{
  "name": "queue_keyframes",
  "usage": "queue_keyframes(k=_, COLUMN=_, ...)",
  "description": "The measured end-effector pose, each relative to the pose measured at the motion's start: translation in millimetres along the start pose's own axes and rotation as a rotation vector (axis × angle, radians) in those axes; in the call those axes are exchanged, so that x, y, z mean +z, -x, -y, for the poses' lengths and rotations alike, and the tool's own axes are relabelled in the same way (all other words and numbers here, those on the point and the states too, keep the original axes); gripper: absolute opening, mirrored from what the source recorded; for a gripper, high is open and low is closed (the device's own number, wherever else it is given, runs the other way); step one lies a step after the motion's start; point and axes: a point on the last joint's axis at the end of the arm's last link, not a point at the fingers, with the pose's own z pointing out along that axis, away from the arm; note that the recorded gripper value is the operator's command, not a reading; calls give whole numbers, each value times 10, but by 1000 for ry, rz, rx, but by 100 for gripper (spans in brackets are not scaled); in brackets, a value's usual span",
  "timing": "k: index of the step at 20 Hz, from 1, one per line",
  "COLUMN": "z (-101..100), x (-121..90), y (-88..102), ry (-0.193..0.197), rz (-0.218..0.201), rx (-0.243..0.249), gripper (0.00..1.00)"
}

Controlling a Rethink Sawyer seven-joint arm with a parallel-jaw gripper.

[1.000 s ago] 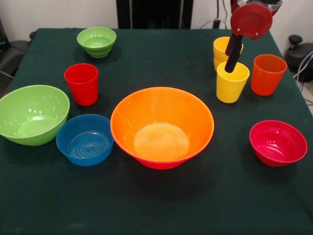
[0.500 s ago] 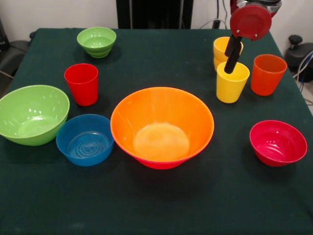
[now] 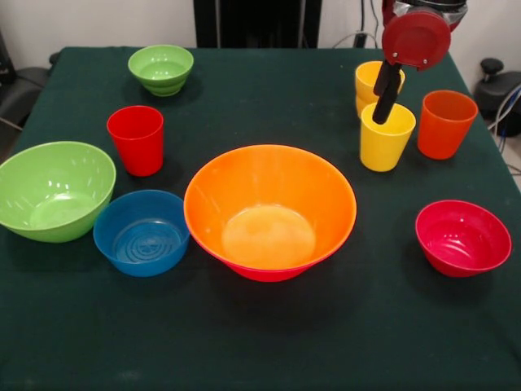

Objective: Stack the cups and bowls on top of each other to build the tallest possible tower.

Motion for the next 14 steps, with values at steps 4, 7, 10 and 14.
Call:
queue_keyframes(k=4, z=2, x=63, y=-17, ry=-6, rz=4, rx=-4, gripper=100)
queue_keyframes(k=7, z=12, x=119, y=-24, ry=-12, rz=7, rx=-7, gripper=100)
queue_keyframes(k=10, z=23, x=220, y=-43, ry=-22, rz=13, rx=-12, gripper=100)
queue_keyframes(k=14, z=-5, x=324, y=-97, ry=-23, rz=19, rx=-25, gripper=100)
